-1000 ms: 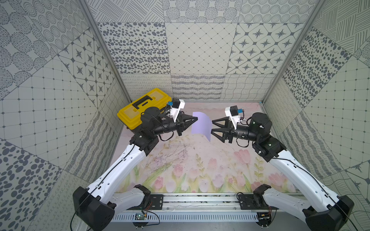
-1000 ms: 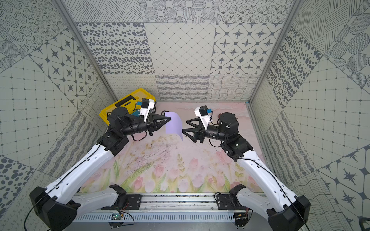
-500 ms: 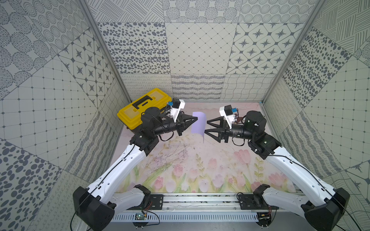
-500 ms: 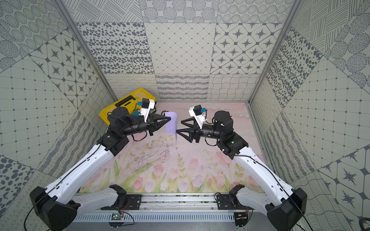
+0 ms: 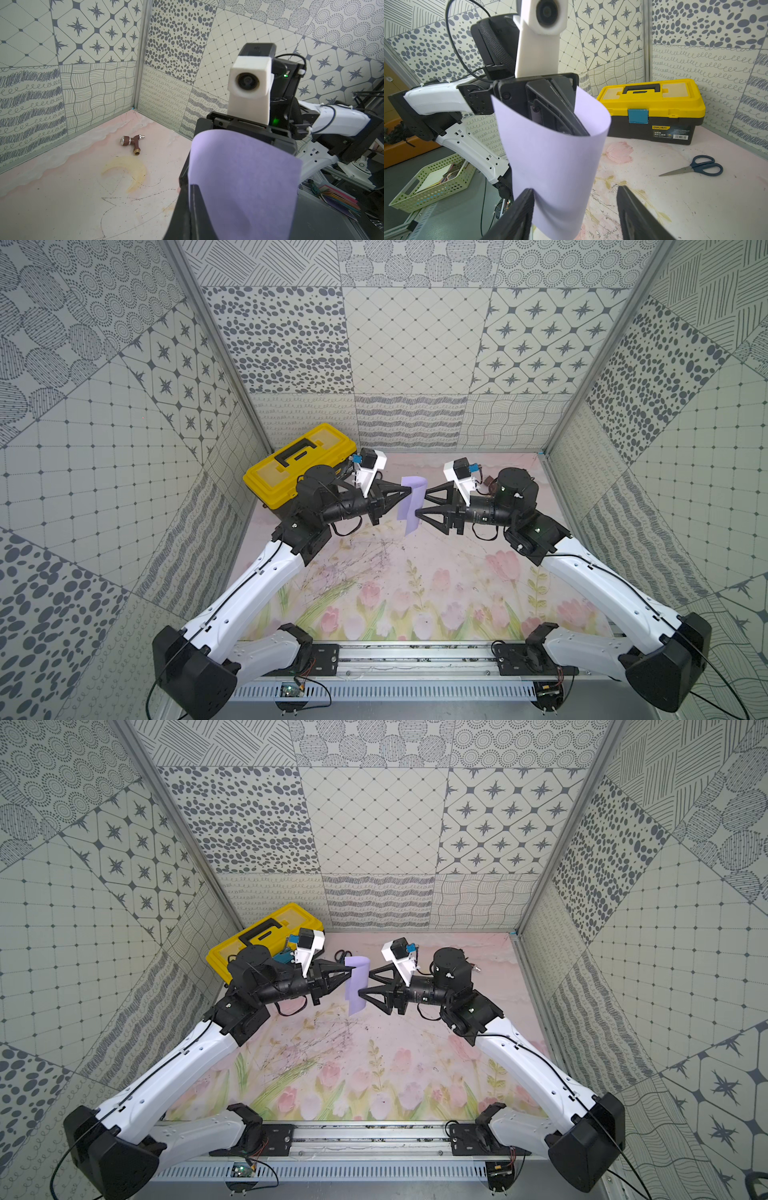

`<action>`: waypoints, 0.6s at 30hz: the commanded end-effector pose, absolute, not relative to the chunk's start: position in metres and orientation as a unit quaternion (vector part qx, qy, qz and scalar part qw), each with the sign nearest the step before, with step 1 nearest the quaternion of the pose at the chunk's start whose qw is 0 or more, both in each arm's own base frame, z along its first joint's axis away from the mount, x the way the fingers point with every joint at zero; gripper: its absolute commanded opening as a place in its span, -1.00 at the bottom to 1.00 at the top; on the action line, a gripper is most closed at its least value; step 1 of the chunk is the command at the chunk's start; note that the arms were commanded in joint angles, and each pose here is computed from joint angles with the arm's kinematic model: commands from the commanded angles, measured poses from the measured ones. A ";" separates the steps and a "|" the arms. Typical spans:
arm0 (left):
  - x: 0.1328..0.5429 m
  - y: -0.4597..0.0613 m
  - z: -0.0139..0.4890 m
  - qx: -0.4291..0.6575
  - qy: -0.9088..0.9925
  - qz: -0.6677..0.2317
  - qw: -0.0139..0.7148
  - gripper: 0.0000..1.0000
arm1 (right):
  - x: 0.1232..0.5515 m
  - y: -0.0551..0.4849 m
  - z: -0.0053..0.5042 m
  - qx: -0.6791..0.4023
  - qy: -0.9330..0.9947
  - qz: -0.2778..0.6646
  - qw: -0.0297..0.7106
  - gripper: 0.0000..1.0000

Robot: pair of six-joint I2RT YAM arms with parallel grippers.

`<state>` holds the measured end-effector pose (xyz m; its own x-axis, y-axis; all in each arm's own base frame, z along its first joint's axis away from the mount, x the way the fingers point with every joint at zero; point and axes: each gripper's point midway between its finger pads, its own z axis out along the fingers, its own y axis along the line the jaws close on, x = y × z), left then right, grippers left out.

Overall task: Fold the square paper along the opposite sides
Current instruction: Fold the paper.

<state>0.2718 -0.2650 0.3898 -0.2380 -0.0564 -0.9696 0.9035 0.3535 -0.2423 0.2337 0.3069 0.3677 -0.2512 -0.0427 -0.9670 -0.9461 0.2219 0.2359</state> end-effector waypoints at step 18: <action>0.257 -0.266 0.410 0.349 0.612 -0.469 0.533 -1.00 | 0.229 0.316 0.379 -0.416 0.592 0.498 0.479 0.16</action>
<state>0.2625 -0.2656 0.3966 -0.2219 -0.0618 -0.9731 0.9122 0.3393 -0.2295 0.2329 0.3129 0.3705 -0.2294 -0.0321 -0.9728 -0.9575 0.1869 0.2196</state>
